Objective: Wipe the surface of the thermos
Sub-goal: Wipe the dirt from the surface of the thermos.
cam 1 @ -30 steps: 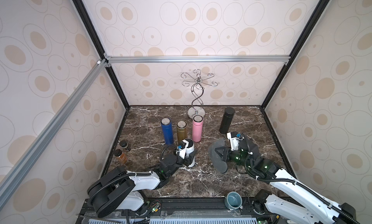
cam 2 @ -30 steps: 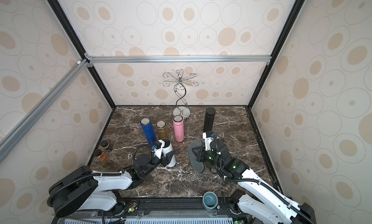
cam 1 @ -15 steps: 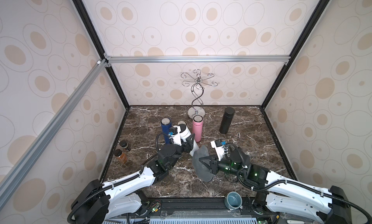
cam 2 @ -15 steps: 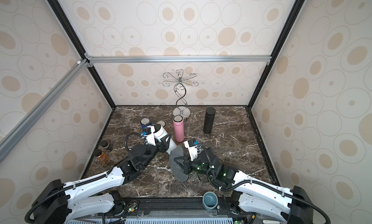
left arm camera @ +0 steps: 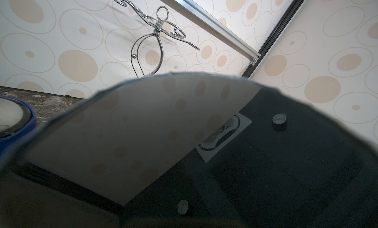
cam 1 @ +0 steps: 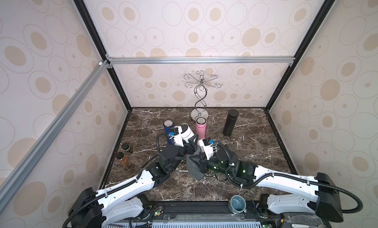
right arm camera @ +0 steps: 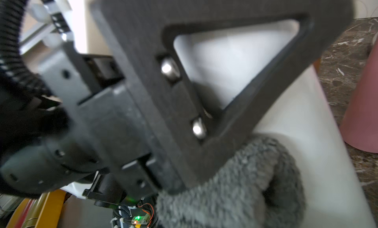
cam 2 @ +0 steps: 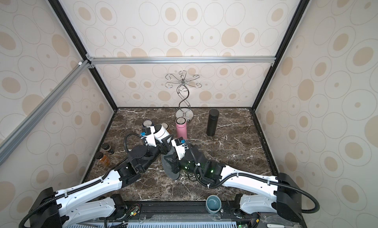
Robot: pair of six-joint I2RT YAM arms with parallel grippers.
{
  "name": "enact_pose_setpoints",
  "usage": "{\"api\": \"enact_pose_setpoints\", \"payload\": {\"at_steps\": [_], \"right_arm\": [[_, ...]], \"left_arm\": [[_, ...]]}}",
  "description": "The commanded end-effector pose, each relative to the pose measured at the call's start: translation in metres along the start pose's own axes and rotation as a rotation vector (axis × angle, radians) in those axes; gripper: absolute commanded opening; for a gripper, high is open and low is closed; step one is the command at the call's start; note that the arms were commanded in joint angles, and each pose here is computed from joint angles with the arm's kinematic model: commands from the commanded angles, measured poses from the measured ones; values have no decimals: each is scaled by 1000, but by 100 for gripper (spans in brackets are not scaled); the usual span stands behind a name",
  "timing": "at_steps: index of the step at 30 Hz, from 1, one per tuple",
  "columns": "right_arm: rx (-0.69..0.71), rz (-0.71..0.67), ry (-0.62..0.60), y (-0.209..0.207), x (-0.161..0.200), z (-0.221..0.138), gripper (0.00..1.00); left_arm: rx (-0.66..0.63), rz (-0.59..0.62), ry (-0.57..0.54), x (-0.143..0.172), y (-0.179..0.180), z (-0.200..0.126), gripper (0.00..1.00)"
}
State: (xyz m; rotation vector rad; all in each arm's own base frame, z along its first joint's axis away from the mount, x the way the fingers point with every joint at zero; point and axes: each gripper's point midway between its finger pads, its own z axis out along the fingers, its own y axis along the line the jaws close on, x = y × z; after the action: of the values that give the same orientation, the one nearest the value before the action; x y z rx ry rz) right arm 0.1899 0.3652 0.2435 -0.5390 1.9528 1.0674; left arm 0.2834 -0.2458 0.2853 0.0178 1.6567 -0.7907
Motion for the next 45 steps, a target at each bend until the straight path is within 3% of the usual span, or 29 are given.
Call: {"api": "enact_pose_setpoints", "payload": {"at_steps": [1, 12, 18, 22, 26, 32, 40, 45], "right_arm": [[103, 0, -55, -16, -10, 2, 0], [399, 51, -58, -79, 13, -37, 0], [438, 68, -90, -89, 10, -66, 0], [373, 65, -180, -77, -16, -93, 0], [176, 144, -301, -64, -53, -118, 0], [-2, 203, -322, -51, -79, -120, 0], [-94, 308, -144, -51, -42, -73, 0], [49, 355, -66, -87, 3, -70, 0]], "left_arm": [[84, -62, -86, -37, -27, -7, 0], [97, -33, -111, -49, -32, -13, 0], [132, -12, -101, -50, -40, -13, 0], [187, 19, -83, -47, -50, -14, 0], [305, 78, -36, -36, -70, -15, 0], [520, 97, 1, -20, -103, -22, 0], [610, 86, 13, -11, -118, -18, 0], [620, 87, 15, -9, -123, -10, 0]]}}
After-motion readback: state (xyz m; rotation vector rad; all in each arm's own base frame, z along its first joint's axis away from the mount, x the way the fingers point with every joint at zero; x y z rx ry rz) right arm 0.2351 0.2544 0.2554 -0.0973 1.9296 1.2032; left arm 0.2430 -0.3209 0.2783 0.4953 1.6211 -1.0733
